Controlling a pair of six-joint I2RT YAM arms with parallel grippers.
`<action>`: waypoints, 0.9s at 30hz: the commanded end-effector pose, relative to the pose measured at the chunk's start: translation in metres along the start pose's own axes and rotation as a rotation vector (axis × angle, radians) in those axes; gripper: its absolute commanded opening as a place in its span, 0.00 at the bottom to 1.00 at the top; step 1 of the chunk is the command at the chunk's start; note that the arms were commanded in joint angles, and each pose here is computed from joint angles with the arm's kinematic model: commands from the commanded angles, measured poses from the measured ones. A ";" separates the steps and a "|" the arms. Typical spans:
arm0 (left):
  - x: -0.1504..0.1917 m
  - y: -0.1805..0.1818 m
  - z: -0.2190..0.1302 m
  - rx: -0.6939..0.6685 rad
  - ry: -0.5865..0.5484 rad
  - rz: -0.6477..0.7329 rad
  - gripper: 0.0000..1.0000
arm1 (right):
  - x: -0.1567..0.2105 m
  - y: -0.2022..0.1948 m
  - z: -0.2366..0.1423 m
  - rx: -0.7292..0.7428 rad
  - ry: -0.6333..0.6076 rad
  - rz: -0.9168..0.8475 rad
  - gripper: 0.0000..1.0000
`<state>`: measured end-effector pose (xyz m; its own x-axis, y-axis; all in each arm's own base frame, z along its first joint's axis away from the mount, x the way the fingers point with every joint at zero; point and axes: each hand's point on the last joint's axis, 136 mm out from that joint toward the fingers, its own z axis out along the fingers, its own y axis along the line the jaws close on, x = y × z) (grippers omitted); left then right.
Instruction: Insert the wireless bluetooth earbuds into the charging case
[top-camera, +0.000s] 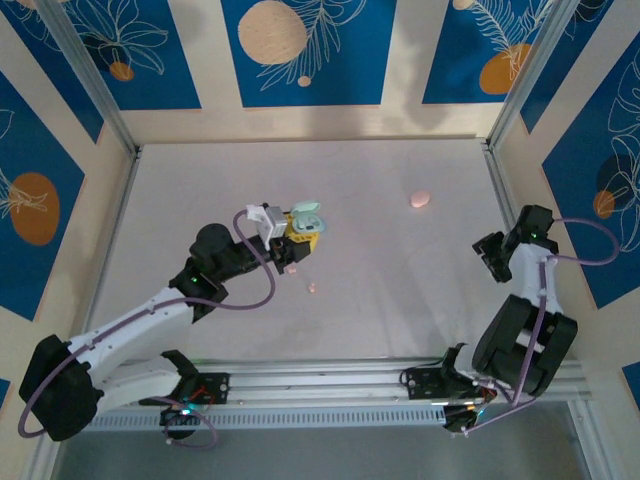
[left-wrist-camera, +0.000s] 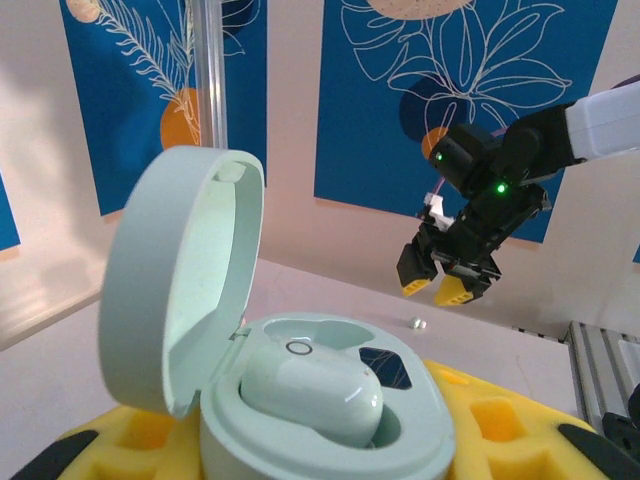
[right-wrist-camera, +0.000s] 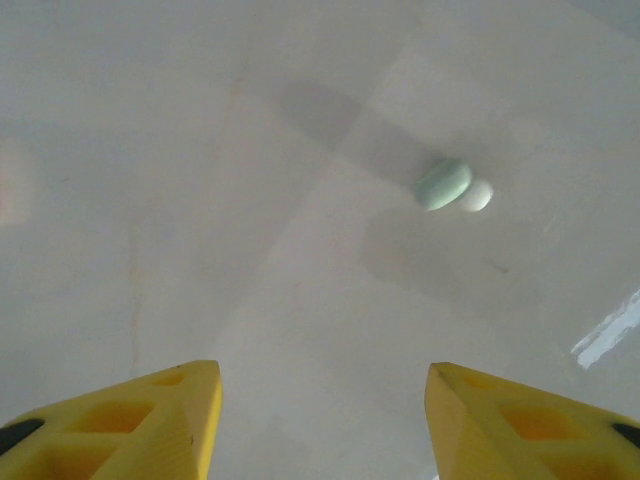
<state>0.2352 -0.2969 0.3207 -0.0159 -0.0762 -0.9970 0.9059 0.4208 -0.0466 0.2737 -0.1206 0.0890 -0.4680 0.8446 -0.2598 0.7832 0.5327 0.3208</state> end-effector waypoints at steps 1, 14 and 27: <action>-0.017 -0.004 0.004 0.015 -0.032 0.007 0.35 | -0.008 -0.010 0.014 0.044 -0.006 -0.017 0.57; -0.017 -0.003 0.001 -0.002 -0.019 0.017 0.35 | -0.035 -0.021 0.053 0.109 0.014 -0.065 0.53; -0.016 -0.003 0.000 -0.004 -0.014 0.017 0.35 | -0.040 -0.028 0.066 0.138 0.057 -0.073 0.54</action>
<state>0.2363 -0.2979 0.3143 -0.0444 -0.0505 -0.9977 0.9034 0.4243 -0.0617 0.2947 -0.1690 0.0290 -0.5330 0.8155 -0.2257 0.8006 0.5723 0.1773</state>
